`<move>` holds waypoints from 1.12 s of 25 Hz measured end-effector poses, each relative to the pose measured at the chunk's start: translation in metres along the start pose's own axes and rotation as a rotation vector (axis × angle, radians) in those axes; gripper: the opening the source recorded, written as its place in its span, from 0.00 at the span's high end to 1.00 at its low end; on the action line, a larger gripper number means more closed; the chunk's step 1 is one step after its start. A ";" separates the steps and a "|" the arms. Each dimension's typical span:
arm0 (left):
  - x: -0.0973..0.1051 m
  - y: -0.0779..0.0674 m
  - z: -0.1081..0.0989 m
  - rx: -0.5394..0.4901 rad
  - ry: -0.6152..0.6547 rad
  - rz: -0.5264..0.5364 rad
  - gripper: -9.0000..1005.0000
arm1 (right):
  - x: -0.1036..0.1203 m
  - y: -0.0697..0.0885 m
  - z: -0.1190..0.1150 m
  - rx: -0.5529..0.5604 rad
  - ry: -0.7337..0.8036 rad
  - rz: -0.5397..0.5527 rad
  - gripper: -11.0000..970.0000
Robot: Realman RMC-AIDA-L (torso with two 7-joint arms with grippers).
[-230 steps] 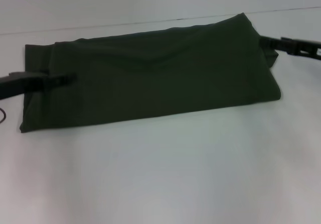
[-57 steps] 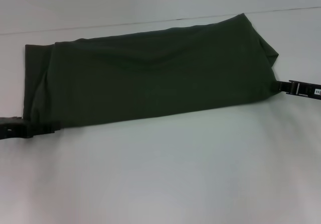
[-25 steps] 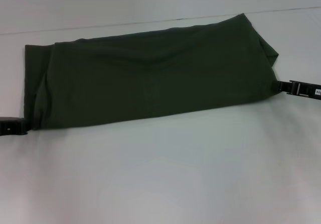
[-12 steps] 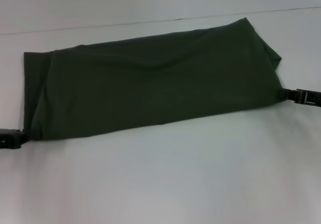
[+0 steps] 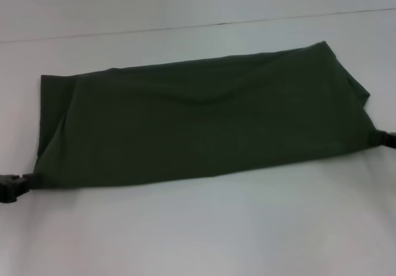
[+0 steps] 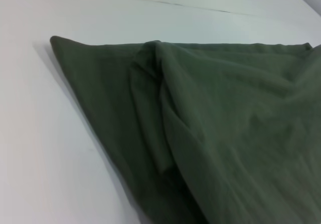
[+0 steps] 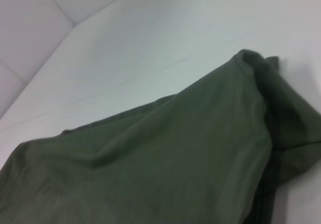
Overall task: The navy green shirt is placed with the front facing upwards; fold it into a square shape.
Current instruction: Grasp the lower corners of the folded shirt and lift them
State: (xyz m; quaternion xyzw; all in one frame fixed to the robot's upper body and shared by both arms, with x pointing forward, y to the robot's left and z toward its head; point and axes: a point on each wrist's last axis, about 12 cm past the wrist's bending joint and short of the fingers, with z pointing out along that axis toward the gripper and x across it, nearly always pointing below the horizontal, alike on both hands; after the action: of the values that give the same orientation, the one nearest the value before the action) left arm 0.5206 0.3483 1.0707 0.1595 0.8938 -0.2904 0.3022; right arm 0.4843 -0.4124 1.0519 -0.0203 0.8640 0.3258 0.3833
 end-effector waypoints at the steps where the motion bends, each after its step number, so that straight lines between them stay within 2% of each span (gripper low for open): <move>1: 0.002 -0.001 -0.001 0.008 0.003 0.002 0.99 | 0.003 0.000 -0.003 -0.006 0.005 -0.003 0.97; 11: 0.020 -0.004 -0.019 0.042 0.028 -0.011 0.99 | 0.036 -0.003 -0.036 -0.028 0.087 -0.028 0.97; 20: 0.036 -0.008 -0.032 0.086 0.032 -0.036 0.99 | 0.053 -0.001 -0.043 -0.059 0.196 -0.067 0.97; 28: 0.048 -0.010 -0.039 0.089 0.048 -0.060 0.99 | 0.063 -0.003 -0.052 -0.047 0.210 -0.051 0.97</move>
State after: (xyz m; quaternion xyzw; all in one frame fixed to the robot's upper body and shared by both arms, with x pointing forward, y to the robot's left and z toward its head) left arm 0.4616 0.3701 1.0694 0.1530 0.8913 -0.3350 0.2643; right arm 0.4074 -0.4308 1.0336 -0.0854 0.8907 0.3321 0.2984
